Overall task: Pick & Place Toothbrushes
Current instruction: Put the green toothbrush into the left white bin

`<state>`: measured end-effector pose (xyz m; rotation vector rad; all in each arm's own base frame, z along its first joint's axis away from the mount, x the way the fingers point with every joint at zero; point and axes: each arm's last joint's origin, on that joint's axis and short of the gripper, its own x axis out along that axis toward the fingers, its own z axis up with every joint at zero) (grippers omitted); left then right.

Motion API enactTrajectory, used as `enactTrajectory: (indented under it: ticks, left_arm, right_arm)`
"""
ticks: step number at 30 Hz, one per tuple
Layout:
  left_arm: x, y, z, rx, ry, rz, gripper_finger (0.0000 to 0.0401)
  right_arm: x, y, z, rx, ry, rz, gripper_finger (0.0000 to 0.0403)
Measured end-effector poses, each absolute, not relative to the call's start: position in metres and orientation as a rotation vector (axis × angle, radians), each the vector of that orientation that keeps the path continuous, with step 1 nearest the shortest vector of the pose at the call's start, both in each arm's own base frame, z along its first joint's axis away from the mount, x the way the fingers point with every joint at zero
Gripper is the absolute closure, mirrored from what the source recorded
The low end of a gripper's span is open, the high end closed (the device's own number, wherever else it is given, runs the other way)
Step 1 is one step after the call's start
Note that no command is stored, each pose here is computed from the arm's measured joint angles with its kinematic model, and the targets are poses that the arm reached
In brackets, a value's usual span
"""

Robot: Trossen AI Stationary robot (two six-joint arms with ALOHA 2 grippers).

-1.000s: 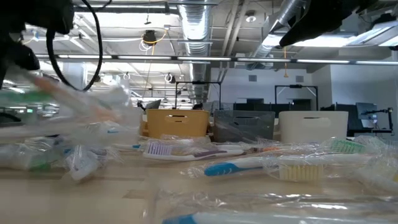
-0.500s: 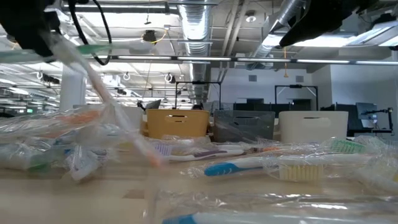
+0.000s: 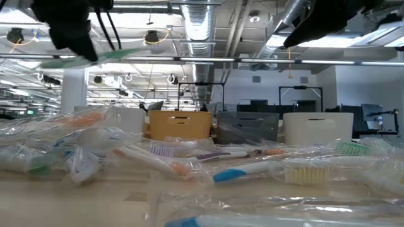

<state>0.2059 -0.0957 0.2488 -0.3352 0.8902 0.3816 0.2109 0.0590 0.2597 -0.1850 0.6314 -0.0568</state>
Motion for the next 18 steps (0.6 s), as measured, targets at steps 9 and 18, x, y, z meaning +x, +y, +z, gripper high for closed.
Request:
enactTrajectory:
  ticks: [9,18]
  left_arm:
    - [0.191,-0.044,0.282,-0.327,0.687,0.581,0.0387]
    - [0.190,0.001,0.288,-0.332,0.656,0.762,0.0387]
  right_arm:
    - [0.211,0.059,0.260,-0.183,0.627,-0.059,0.0402]
    - [0.211,0.058,0.260,-0.206,0.627,-0.053,0.0402]
